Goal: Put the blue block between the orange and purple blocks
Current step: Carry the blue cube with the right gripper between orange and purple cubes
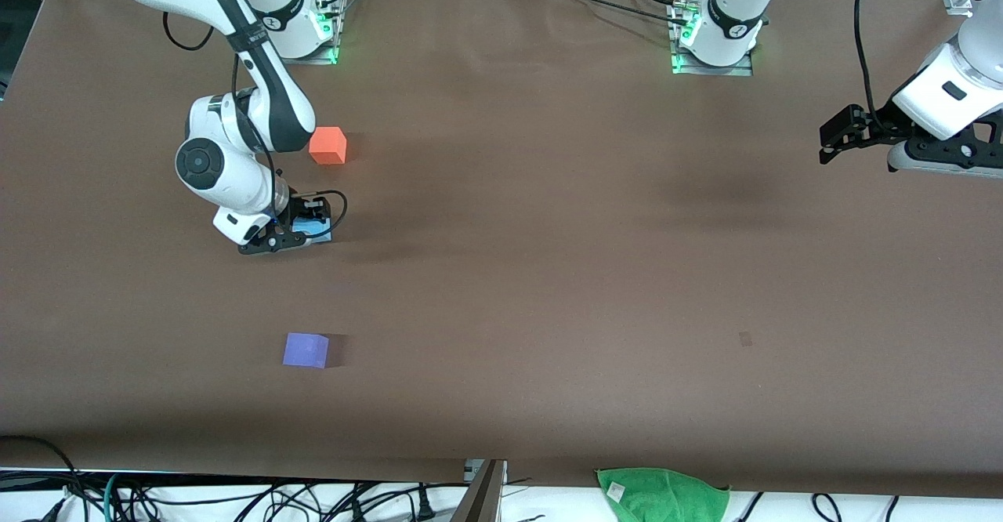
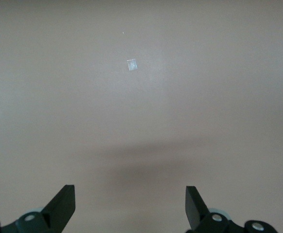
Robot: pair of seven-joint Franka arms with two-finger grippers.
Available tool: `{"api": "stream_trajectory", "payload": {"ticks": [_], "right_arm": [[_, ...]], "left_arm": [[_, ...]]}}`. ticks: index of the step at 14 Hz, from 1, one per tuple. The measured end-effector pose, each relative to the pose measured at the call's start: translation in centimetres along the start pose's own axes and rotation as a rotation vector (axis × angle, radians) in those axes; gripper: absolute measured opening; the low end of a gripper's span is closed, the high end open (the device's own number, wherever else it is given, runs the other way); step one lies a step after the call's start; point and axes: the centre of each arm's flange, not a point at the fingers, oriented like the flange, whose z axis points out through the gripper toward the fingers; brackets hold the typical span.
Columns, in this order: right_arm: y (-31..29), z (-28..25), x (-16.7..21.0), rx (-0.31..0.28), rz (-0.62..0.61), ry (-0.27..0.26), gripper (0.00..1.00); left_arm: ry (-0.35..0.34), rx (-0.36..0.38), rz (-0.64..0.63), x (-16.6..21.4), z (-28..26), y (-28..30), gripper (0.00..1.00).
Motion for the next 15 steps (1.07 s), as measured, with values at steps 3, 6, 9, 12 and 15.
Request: {"api": "stream_trajectory", "payload": {"ticks": [3,6,9,12,15], "right_arm": [[0.0,0.4,0.1,0.022,0.027,0.015,0.55],[0.2,1.8,0.2,0.02,0.035,0.029,0.55],[0.3,2.6,0.3,0.021,0.051,0.032,0.55],[0.2,2.6,0.3,0.022,0.066,0.033,0.55],[0.2,2.6,0.3,0.022,0.068,0.033,0.56]], "left_arm": [[0.0,0.0,0.0,0.0,0.0,0.0,1.0],[0.0,0.0,0.0,0.0,0.0,0.0,1.0],[0.0,0.0,0.0,0.0,0.0,0.0,1.0],[0.0,0.0,0.0,0.0,0.0,0.0,1.0],[0.0,0.0,0.0,0.0,0.0,0.0,1.0]]}}
